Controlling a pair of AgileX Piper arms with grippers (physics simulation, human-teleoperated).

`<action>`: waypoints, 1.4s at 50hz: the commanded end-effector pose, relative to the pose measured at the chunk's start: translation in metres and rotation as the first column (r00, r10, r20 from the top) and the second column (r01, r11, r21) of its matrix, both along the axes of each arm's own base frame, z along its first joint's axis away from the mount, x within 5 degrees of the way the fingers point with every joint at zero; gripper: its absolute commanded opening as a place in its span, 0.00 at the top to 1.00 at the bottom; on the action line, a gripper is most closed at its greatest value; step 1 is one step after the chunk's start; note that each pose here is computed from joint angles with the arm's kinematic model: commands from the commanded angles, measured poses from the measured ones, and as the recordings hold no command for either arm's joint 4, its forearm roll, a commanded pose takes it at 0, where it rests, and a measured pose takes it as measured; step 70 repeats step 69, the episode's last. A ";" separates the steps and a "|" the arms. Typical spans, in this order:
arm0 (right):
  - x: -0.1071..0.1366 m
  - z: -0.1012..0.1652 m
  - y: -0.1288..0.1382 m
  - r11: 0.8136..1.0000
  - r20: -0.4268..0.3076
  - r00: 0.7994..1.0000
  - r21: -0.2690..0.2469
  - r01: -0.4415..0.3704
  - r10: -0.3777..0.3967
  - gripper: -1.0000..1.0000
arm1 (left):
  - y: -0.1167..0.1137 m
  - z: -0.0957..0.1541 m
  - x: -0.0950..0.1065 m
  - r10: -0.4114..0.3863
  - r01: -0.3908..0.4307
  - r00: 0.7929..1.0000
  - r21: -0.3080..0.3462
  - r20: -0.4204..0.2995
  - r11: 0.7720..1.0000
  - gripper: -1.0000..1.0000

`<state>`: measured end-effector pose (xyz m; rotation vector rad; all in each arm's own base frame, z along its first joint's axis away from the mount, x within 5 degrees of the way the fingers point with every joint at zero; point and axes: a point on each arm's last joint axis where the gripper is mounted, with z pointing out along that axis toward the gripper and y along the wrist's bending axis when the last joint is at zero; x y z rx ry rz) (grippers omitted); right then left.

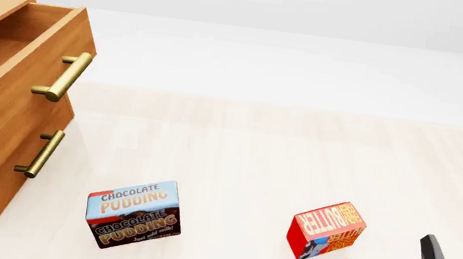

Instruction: Put the bowl in the top drawer of the cabinet.

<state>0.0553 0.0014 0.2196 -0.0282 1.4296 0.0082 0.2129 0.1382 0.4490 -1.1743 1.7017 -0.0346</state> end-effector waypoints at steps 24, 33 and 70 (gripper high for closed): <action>0.000 0.000 0.000 1.000 0.005 1.000 0.004 -0.006 0.006 0.00 | -0.038 0.029 -0.037 -0.071 0.069 0.997 0.047 0.021 0.996 0.00; 0.000 0.001 0.000 1.000 0.008 1.000 0.004 -0.008 0.008 0.00 | -0.050 0.030 -0.045 -0.107 0.106 0.994 0.044 0.024 0.993 0.00; 0.000 0.001 0.001 1.000 0.011 1.000 0.005 -0.011 0.011 0.00 | -0.103 0.014 -0.072 -0.290 0.292 0.955 -0.040 0.060 0.955 0.00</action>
